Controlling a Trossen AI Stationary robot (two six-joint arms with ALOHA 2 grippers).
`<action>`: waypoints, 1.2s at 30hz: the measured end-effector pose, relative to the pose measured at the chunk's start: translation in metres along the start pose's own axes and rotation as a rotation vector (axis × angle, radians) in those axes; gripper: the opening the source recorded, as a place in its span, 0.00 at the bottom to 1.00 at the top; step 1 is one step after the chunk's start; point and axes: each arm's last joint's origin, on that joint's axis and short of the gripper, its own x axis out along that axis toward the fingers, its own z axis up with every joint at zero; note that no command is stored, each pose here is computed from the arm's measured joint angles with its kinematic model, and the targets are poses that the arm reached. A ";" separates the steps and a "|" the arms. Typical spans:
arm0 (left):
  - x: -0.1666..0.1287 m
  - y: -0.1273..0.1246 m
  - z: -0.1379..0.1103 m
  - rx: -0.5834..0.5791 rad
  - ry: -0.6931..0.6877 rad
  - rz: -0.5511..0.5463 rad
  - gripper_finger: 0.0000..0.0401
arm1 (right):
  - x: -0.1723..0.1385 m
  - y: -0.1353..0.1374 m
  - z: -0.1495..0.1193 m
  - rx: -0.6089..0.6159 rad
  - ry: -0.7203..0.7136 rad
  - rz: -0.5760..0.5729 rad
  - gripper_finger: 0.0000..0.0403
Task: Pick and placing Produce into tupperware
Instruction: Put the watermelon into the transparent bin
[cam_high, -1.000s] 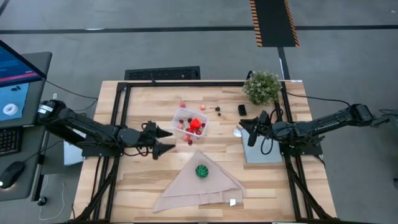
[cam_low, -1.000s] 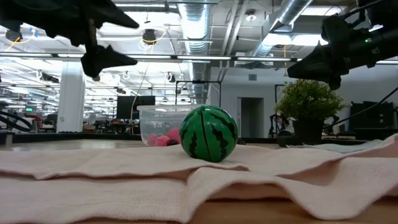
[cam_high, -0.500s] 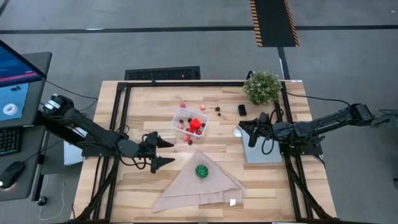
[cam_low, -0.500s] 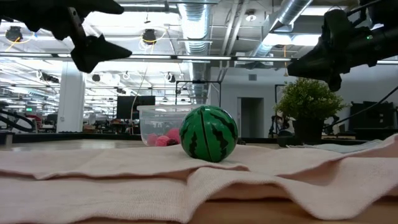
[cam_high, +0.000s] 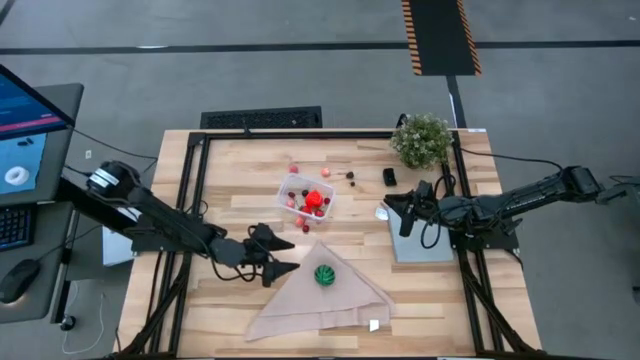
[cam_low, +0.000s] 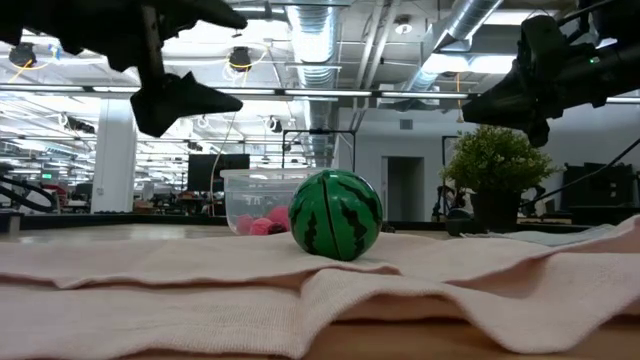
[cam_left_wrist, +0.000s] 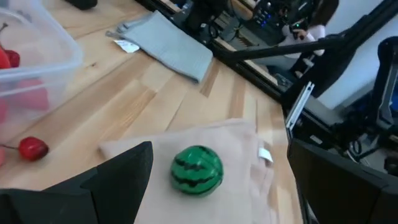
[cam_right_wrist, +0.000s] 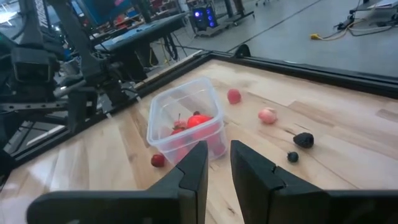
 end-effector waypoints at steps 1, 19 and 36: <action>0.002 -0.002 0.000 -0.016 -0.005 0.008 0.90 | 0.000 0.000 0.000 0.000 0.000 0.000 0.23; 0.027 -0.012 -0.005 -0.219 -0.067 0.098 0.90 | 0.000 -0.001 -0.002 -0.015 0.019 -0.009 0.23; 0.035 -0.026 0.002 -0.072 -0.028 0.176 0.90 | 0.000 -0.001 -0.002 -0.017 0.022 -0.010 0.23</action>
